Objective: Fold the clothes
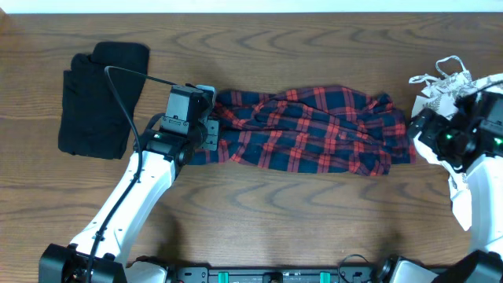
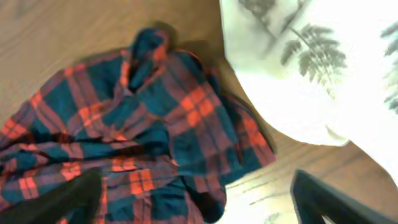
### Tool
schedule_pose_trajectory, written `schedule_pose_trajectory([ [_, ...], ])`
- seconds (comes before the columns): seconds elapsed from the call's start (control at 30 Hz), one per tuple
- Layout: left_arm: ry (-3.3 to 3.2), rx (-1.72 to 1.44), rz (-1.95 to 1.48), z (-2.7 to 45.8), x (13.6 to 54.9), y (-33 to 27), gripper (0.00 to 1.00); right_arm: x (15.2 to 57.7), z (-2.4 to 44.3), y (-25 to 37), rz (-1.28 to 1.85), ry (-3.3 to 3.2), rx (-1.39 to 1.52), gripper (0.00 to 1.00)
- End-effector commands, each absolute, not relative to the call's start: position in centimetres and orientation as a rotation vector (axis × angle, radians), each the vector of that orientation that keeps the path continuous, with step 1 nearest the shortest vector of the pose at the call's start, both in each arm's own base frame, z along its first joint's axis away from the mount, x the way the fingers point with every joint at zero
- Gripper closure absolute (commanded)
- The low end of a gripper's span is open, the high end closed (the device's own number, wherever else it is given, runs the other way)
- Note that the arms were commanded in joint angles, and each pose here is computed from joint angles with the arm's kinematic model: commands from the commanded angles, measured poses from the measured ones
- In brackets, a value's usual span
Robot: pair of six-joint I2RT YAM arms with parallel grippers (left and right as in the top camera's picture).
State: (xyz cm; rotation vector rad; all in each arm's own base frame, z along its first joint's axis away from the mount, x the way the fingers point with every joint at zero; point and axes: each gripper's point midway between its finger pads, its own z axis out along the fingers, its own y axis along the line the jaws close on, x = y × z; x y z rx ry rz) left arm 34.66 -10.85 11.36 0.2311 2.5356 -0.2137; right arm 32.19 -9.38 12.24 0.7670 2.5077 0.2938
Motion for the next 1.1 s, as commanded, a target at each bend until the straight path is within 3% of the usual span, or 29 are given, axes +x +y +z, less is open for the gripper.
schedule_pose_trajectory([
  [0.0,2.515,0.227,-0.22,12.3,35.1,-10.8,0.65,31.4,10.0,-8.9,0.383,2.572,0.744,0.01],
  [0.6,2.527,0.228,-0.218,12.1,34.9,-10.8,0.65,30.8,-0.3,-9.4,0.428,2.799,0.9,0.01],
  [1.07,2.526,0.228,-0.218,12.1,34.9,-10.8,0.65,30.6,-7.3,-4.7,0.746,2.9,0.909,0.01],
])
